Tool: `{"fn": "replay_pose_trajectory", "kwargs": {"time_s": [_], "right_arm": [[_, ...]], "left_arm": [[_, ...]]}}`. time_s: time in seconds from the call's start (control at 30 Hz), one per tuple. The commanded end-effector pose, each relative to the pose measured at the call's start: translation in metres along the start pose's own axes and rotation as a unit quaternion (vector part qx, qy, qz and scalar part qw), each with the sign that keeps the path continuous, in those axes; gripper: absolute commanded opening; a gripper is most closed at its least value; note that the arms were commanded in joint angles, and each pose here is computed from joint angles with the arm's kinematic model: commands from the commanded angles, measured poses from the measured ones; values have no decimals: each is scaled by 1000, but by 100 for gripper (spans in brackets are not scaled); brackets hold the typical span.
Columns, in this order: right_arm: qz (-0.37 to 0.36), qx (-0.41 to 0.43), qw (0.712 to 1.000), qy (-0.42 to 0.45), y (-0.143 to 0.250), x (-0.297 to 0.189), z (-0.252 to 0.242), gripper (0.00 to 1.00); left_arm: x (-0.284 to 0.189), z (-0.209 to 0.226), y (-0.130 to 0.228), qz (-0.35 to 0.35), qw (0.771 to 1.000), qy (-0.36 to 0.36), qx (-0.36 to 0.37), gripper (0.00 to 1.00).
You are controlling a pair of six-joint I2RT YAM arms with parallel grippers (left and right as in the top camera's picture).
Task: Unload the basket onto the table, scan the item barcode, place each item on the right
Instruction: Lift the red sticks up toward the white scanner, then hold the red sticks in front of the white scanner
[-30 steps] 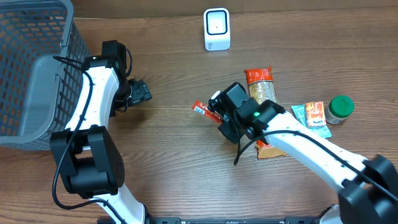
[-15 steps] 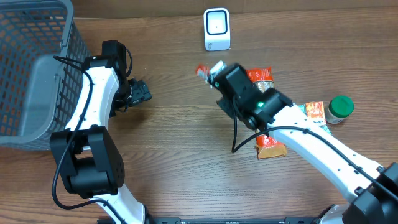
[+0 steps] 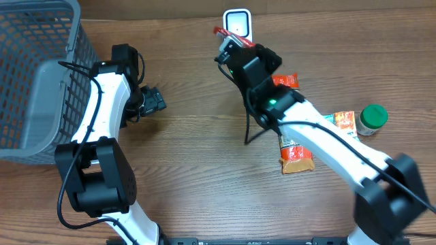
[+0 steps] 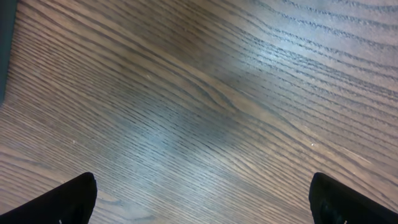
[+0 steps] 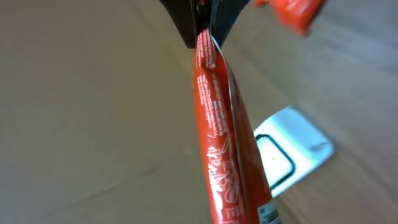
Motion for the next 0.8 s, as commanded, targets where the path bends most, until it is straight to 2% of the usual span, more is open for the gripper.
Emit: {"fn": "replay_pose_trajectory", "kwargs": {"time_s": [0.0,0.1,0.4,0.67,0.77], "right_arm": [[19,-76,995,65,2,21,2,3],[15,-76,991,111,7,50,6,3],[6,-52,986,155,30,100,20,3],[-23,-125,980,154,39,122,46,3],[-22,-123,977,171,40,132,47,3]], "left_arm": [[-7,-1,0,-10,1000,0,16,100],[-7,-1,0,-10,1000,0,16,100],[-7,-1,0,-10,1000,0,16,100],[-7,-1,0,-10,1000,0,16,100],[-7,-1,0,-10,1000,0,16,100]]}}
Point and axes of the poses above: each gripper's point midway between its finger pads, its own x axis out along the fingers, its own z axis along the line the jaws close on, y = z × x, the point moved 9 cm from there along -x, back along the fingers, and after that the axes turned 12 degrees about x, right-handed, at the moved point
